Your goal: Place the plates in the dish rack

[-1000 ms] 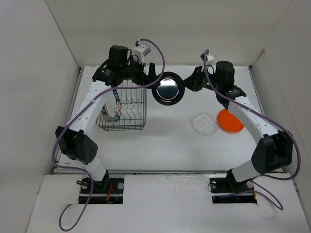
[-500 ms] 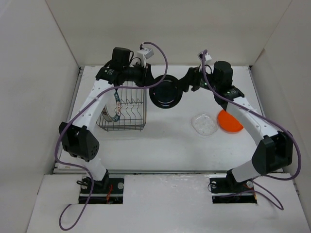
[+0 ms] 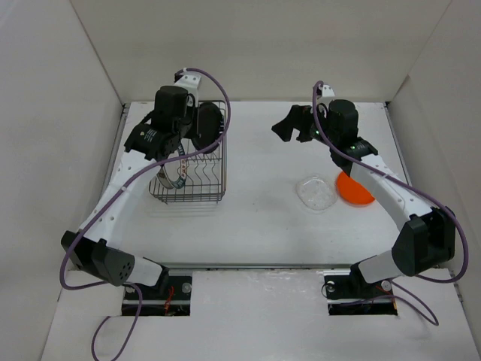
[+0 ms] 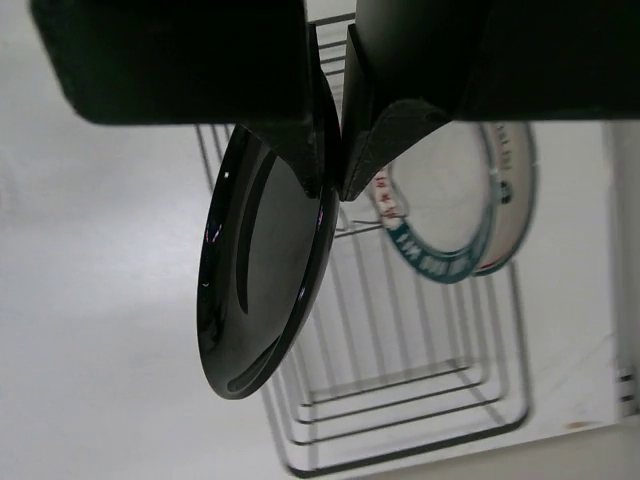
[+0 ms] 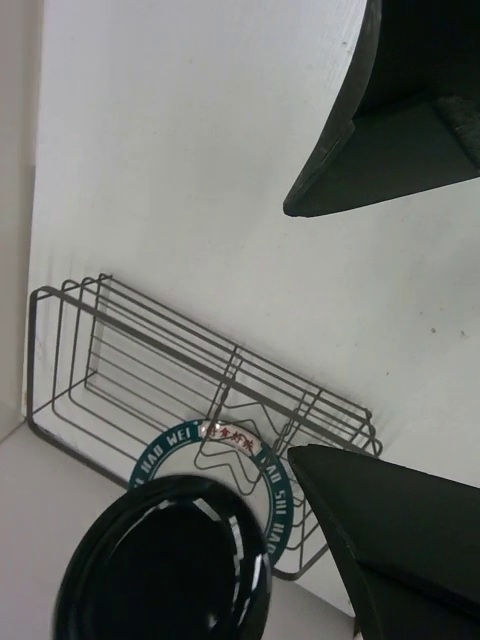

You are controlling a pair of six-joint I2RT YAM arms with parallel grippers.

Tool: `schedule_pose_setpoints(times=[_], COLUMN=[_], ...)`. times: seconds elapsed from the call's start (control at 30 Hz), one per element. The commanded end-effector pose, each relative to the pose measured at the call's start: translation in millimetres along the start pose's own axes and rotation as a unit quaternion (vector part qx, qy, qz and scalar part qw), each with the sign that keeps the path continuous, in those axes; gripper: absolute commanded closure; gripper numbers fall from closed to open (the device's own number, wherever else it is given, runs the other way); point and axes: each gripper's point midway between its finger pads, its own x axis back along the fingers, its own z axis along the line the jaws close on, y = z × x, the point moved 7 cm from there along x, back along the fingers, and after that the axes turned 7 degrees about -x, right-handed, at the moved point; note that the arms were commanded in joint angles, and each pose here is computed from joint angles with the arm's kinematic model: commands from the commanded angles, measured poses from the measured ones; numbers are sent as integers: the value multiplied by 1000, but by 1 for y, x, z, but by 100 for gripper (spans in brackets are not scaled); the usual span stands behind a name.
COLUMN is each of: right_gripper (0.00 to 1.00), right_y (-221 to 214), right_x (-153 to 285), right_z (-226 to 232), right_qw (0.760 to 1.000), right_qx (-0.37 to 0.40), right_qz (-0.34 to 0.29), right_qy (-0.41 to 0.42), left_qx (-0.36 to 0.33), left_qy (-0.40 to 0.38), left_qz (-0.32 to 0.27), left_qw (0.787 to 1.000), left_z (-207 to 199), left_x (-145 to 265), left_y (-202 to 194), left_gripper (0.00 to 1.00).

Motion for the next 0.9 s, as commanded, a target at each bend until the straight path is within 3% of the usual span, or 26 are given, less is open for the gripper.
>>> schedule_pose_setpoints(times=[0.0, 0.37, 0.87], right_gripper=[0, 0, 0], right_y=[-5, -21, -21], right_x=[0, 2, 6], right_z=[-2, -8, -13], right_qw=[1000, 999, 999], right_qx=[5, 10, 16], right_qz=[-2, 19, 20], right_qy=[-20, -31, -37], left_qx=[15, 44, 35], left_qy=[148, 232, 209], left_qz=[31, 78, 131], left_qw=[988, 969, 968], left_z=[29, 50, 44], left_x=[-1, -24, -59], left_y=[-20, -48, -82], left_gripper=[100, 100, 100])
